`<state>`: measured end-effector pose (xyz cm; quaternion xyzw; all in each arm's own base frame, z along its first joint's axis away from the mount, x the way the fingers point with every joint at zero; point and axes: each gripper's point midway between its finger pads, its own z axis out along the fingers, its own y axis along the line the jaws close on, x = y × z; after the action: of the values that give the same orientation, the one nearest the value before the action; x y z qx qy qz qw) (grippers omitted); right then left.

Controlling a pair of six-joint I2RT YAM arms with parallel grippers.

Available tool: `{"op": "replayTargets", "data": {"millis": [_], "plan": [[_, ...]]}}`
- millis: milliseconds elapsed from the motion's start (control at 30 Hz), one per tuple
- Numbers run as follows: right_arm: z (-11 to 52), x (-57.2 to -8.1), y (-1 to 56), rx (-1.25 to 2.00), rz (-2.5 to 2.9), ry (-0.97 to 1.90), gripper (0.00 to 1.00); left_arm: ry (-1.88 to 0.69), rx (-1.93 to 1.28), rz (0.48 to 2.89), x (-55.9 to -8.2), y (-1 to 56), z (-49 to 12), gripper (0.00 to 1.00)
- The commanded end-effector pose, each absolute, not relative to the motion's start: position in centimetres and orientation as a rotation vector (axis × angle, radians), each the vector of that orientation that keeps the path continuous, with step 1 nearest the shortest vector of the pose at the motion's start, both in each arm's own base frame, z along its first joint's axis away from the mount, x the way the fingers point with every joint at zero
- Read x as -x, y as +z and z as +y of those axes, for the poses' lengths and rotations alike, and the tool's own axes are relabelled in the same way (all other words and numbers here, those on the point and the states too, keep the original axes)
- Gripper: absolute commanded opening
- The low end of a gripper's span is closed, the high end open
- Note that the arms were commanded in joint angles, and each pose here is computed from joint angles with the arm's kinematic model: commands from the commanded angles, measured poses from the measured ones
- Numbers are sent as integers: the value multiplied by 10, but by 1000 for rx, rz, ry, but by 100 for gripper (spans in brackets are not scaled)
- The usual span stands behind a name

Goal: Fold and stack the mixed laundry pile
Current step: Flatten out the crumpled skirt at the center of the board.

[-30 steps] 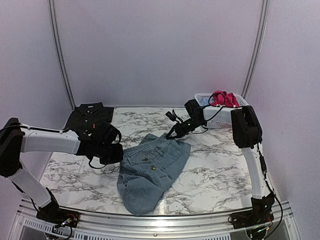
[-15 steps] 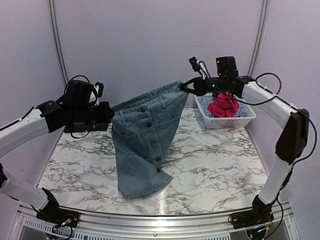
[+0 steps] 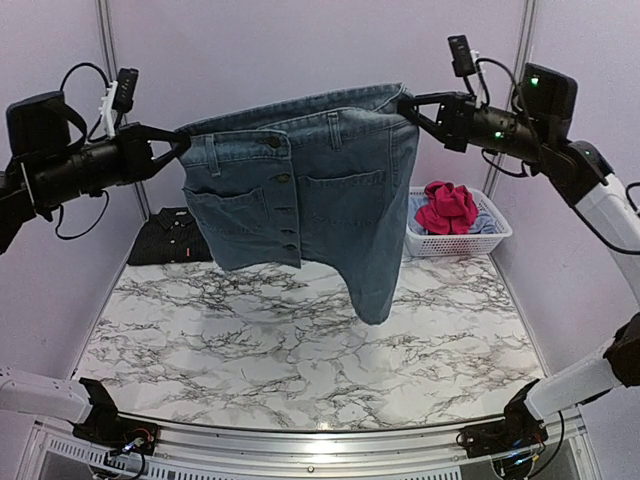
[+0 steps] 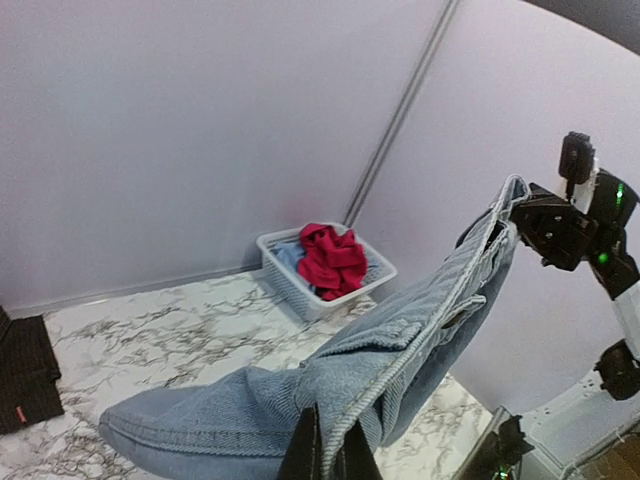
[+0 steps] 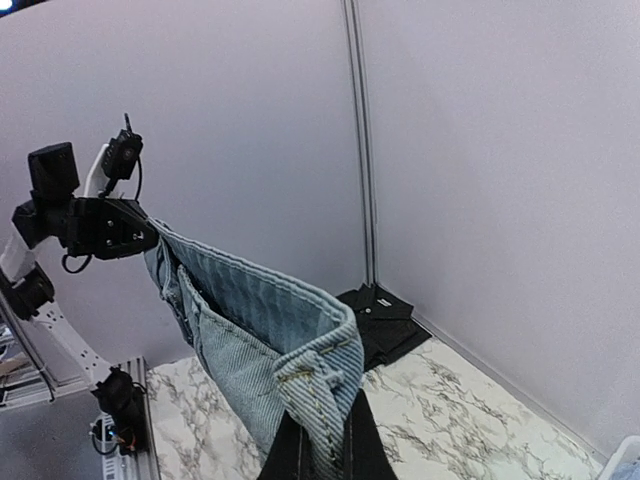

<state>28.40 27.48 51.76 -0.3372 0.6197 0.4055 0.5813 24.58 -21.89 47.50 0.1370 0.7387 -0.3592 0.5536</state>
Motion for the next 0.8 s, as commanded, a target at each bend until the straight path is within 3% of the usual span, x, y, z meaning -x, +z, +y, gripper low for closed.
{"op": "replayTargets", "data": {"millis": [0,133,267,300,333,367,400,433,467,500,767], "plan": [[251,-253,565,665,1400,978,0,-944,-330,1656,-215,514,-206,0],[260,-276,536,627,1521,983,0,-914,-296,1712,-238,507,-218,0],[246,-353,484,476,1721,809,0,-651,-127,1841,-307,473,-217,0],[235,-378,468,413,1769,771,9,-586,-84,1882,-328,460,-217,0],[220,-403,450,341,1824,727,31,-524,-35,1929,-351,444,-213,13],[208,-425,432,287,1877,689,51,-451,24,1975,-373,427,-205,32],[195,-445,412,238,1938,642,64,-404,58,2018,-391,410,-200,46],[185,-460,397,202,1988,596,74,-352,93,2053,-405,396,-193,69],[181,-470,382,200,2035,570,78,-309,113,2091,-416,379,-189,91],[181,-474,373,215,2066,554,80,-279,117,2126,-422,365,-185,98],[208,-412,265,436,2251,716,79,-272,79,2351,-378,270,-177,99]]}}
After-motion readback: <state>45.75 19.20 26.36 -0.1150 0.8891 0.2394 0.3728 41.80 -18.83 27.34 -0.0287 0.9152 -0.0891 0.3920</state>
